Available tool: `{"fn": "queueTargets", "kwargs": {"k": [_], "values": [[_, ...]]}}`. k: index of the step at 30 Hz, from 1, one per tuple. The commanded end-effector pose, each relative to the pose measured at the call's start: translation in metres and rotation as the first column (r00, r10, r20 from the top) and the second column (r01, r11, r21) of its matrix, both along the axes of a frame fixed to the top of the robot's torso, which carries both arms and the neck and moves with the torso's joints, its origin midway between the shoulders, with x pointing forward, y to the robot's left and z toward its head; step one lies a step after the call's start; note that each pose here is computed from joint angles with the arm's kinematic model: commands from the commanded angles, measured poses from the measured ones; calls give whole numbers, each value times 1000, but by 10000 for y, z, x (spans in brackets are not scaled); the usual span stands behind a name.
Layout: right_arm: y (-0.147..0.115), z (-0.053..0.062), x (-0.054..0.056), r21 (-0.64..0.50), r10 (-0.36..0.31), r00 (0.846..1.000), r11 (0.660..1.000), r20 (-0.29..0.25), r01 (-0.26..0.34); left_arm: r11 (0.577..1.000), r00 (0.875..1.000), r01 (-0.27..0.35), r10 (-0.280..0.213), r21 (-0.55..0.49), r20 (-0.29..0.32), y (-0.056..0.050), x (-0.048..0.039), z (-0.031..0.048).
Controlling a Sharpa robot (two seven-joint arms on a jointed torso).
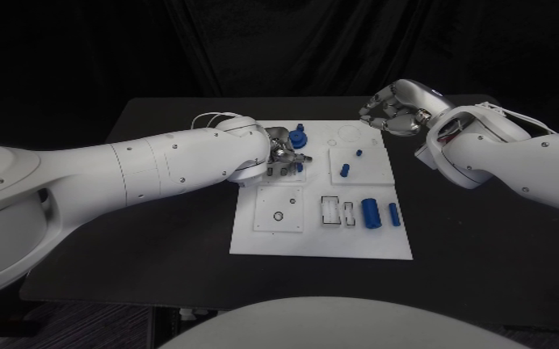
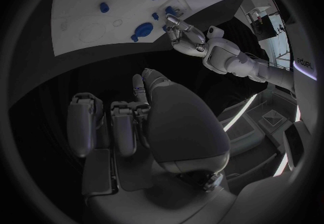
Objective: Assemble the parts on the task board
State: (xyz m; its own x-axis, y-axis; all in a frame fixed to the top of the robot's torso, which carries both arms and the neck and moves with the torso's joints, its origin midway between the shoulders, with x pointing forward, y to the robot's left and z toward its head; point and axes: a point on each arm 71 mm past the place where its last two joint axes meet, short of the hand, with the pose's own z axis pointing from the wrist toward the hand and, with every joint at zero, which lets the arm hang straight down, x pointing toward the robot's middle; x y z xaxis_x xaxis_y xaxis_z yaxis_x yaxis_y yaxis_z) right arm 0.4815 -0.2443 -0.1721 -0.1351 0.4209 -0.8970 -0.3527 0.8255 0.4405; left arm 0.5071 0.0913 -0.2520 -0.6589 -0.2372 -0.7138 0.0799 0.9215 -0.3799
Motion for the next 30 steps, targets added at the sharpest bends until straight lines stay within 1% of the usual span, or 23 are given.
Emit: {"fn": "queueTargets", "kwargs": {"k": [1, 15, 30], "values": [[-7, -20, -1, -6, -17, 1000, 1000, -18, 17, 1000, 1000, 16, -16, -4, 0, -24, -6, -9], [-5, -23, -6, -8, -18, 1000, 1000, -24, 18, 1000, 1000, 28, -28, 3, -9, -66, -2, -18], [1, -29, 1, -12, -16, 999, 1000, -29, 16, 1000, 1000, 19, -19, 12, -12, -45, 22, -29]]}}
